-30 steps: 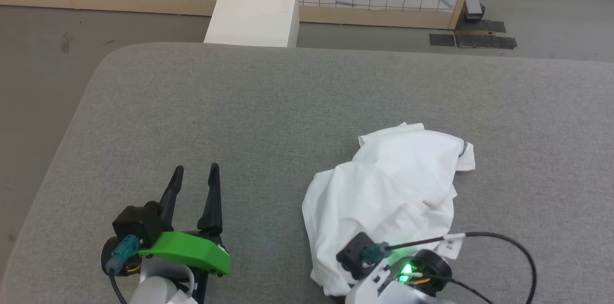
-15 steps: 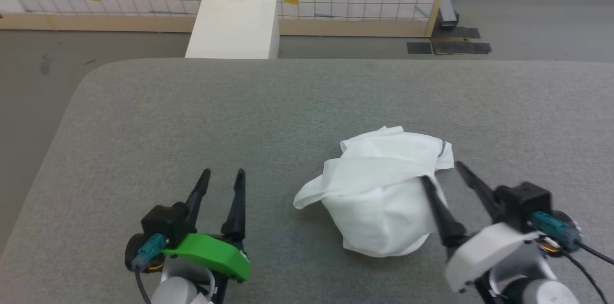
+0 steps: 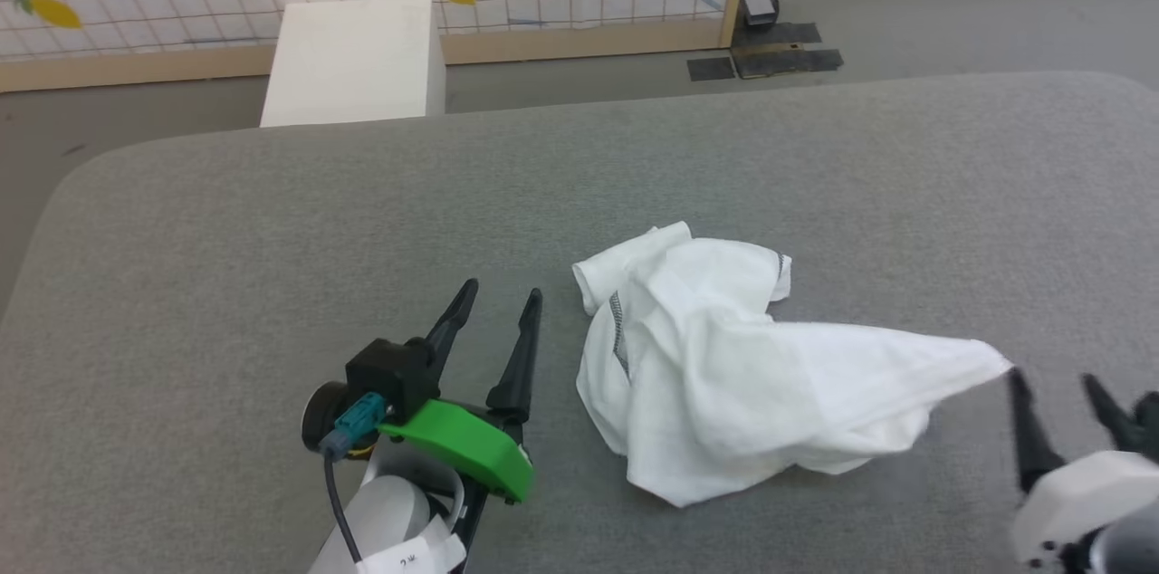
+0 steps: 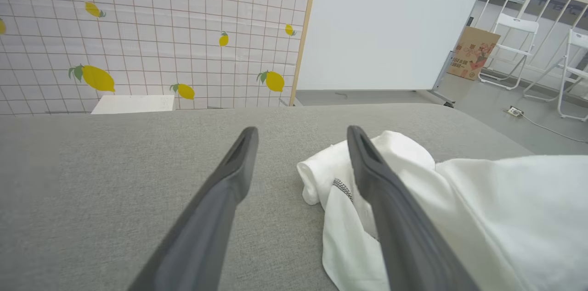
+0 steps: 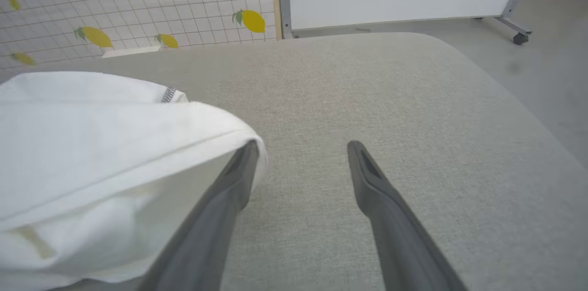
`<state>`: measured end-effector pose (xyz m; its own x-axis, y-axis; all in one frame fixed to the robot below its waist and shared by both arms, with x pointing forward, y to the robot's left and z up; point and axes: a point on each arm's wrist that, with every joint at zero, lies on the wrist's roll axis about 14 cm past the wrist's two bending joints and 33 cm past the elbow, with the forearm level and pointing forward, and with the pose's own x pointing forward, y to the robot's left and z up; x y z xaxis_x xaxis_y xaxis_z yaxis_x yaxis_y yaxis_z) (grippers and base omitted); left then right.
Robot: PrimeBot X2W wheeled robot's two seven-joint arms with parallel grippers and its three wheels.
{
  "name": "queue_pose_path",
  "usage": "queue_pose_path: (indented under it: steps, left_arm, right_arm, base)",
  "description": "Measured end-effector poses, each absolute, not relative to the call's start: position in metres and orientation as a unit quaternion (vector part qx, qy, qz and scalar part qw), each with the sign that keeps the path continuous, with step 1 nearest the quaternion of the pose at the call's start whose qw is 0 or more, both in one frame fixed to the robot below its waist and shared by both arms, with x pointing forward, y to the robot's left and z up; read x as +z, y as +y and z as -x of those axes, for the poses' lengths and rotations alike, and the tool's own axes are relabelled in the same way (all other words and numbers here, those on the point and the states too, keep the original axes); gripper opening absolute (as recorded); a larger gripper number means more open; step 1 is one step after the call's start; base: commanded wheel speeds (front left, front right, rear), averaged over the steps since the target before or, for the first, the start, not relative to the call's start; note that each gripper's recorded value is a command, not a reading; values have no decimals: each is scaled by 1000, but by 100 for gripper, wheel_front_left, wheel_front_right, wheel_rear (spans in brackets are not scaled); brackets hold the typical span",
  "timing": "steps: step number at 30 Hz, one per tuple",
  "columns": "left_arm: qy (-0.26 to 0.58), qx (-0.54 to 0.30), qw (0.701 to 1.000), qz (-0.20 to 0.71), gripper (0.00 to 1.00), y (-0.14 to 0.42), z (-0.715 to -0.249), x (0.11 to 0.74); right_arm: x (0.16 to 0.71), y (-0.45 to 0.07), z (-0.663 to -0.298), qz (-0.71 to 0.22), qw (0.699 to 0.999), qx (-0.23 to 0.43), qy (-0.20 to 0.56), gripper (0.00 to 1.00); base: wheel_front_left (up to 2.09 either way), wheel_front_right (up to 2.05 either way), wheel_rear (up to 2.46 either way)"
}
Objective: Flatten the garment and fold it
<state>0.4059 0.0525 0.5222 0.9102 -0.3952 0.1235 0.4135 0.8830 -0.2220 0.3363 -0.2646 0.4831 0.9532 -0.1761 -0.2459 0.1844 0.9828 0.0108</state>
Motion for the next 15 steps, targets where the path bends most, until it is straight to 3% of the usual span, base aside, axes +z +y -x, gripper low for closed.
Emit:
queue_pose_path:
  steps: [7, 15]
  left_arm:
    - [-29, -230, 964, 128, 100, 35, -414, 518]
    - [-18, -219, 966, 136, 100, 39, -419, 510]
  right_arm:
    - [479, -334, -309, -3, 970, -200, 139, 100]
    - [500, -262, -349, -4, 992, -86, 95, 100]
  base:
    - [0, 0, 0]
    - [0, 0, 0]
